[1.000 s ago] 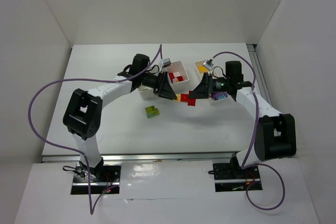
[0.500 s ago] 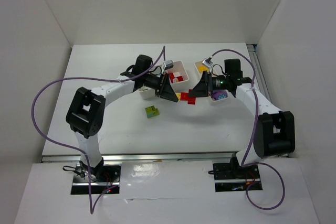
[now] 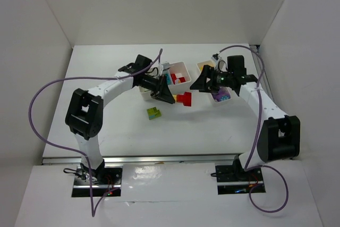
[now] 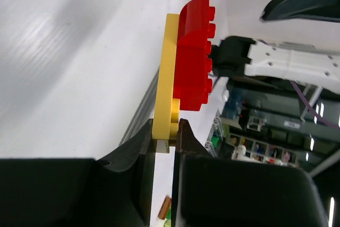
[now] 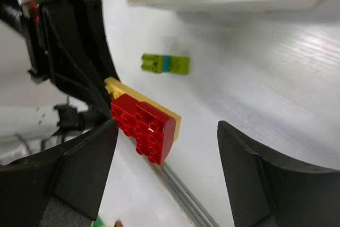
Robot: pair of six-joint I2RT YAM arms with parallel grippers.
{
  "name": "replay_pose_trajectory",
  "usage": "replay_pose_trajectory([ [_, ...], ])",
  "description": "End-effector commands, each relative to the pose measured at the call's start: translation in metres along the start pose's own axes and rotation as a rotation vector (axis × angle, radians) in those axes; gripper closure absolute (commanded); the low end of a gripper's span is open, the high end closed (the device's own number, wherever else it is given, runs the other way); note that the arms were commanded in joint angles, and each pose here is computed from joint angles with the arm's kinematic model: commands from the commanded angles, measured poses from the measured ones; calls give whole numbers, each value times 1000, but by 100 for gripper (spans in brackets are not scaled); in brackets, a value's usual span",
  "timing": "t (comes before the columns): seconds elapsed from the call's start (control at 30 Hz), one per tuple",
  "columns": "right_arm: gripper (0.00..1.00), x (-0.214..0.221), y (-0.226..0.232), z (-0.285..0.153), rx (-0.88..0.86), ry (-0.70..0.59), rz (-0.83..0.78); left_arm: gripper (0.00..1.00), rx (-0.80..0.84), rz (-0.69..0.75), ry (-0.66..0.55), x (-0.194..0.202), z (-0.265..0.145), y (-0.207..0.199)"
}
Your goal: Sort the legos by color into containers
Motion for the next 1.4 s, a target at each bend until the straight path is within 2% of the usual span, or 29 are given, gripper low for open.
replay_pose_trajectory([
  [0.0, 19, -13, 18, -12, 118, -165, -5, 100, -133, 58, -41, -11, -17, -19],
  [0.03, 21, -14, 21, -15, 127, -189, 22, 100, -212, 38, -42, -11, -18, -14],
  [0.13, 29, -6, 21, -6, 170, -201, 46, 100, -267, 75, -48, -16, -17, -22],
  [0.2, 30, -1, 23, 7, 209, -187, 50, 100, -260, 105, -52, -17, -17, -29],
  [0.47, 22, 15, 44, 33, 273, -194, 14, 100, -346, 73, -22, -17, -12, -23],
  [0.63, 22, 16, 44, 32, 334, -246, 25, 100, -346, 73, -22, -18, -13, -25],
  [0.77, 28, 10, 44, 30, 346, -314, 31, 100, -337, 83, -19, -18, -13, -26],
  [0.9, 36, 10, 40, 39, 326, -277, 36, 100, -328, 92, -16, -18, -13, -26],
  [1.03, 36, 7, 45, 47, 269, -252, 27, 100, -327, 99, -22, -20, -13, -28],
  [1.23, 36, 10, 38, 57, 279, -217, 4, 100, -327, 99, -22, -20, -13, -28],
  [1.37, 52, 14, 36, 66, 287, -199, -2, 100, -319, 101, -13, -19, -11, -26],
])
Point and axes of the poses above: each gripper's point midway between its finger pads, its own z axis out along the fingers, its own y axis along the line the jaws close on, x = y × z, the point moved 8 cm from there along -z, back along the fingers, and after that the axes turned 12 degrees about z, right-handed, at the moved point
